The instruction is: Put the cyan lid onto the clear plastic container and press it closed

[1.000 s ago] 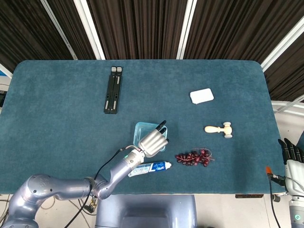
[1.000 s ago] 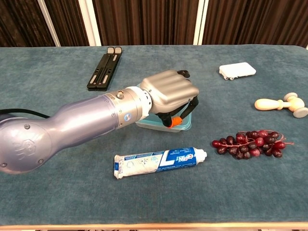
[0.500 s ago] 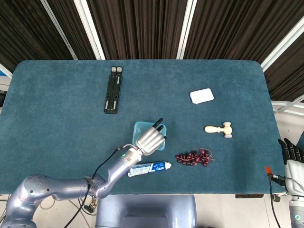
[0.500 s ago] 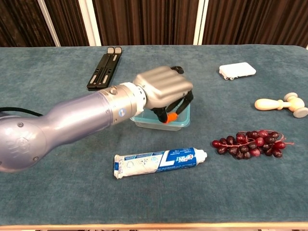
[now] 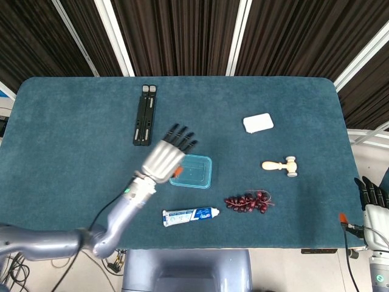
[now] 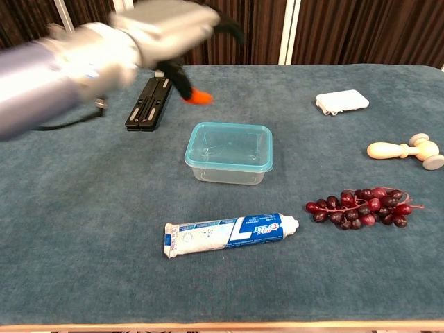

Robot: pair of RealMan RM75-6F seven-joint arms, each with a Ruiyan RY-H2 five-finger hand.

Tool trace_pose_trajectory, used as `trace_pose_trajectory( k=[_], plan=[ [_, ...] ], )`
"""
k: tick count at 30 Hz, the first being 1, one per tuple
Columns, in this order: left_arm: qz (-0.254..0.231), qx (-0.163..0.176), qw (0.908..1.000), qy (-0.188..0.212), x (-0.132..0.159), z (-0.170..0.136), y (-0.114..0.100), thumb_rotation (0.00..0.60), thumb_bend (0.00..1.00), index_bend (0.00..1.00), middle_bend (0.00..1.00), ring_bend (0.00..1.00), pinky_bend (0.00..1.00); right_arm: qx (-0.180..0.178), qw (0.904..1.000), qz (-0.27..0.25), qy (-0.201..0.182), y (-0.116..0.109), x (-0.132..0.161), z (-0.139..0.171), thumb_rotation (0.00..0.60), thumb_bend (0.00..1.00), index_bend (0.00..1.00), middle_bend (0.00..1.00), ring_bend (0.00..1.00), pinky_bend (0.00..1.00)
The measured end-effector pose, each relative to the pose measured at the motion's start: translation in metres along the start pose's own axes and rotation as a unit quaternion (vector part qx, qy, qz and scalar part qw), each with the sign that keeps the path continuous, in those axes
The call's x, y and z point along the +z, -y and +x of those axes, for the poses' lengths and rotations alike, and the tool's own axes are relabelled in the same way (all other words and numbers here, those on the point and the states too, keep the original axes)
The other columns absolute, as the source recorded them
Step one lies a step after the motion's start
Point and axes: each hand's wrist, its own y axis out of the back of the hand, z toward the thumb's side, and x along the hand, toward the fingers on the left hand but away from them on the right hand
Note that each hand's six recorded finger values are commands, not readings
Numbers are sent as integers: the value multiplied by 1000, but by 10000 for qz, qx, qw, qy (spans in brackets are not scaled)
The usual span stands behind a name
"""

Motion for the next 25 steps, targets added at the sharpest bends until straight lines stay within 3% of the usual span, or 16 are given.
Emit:
trace_pose_trajectory(
  k=[5,10,16,20,25],
  plan=[
    [-18,118,9940,-1087,-78,-63,-12,600,215,148,50,0,0,-4,9997,141,-207,0,4,0,600,362,35,0,0,0],
    [-424,-4,9789,-1997,-137,-144,-7,600,215,147,40,0,0,-12,9983,363,-447,0,7,-1,600,362,36,0,0,0],
    [-1034,-366,9614,-2523,-165,-234,7,600,215,147,39,0,0,-94,9961,575,-660,-2,10,-2,600,362,36,0,0,0],
    [-1180,-229,9529,-2785,-176,-282,11,600,215,145,38,0,0,-175,9952,630,-724,-2,12,-2,600,362,36,0,0,0],
    [-1039,169,9553,-2764,-179,-306,7,600,215,144,38,0,0,-186,9942,696,-799,-1,15,-2,600,362,36,0,0,0]
  ],
)
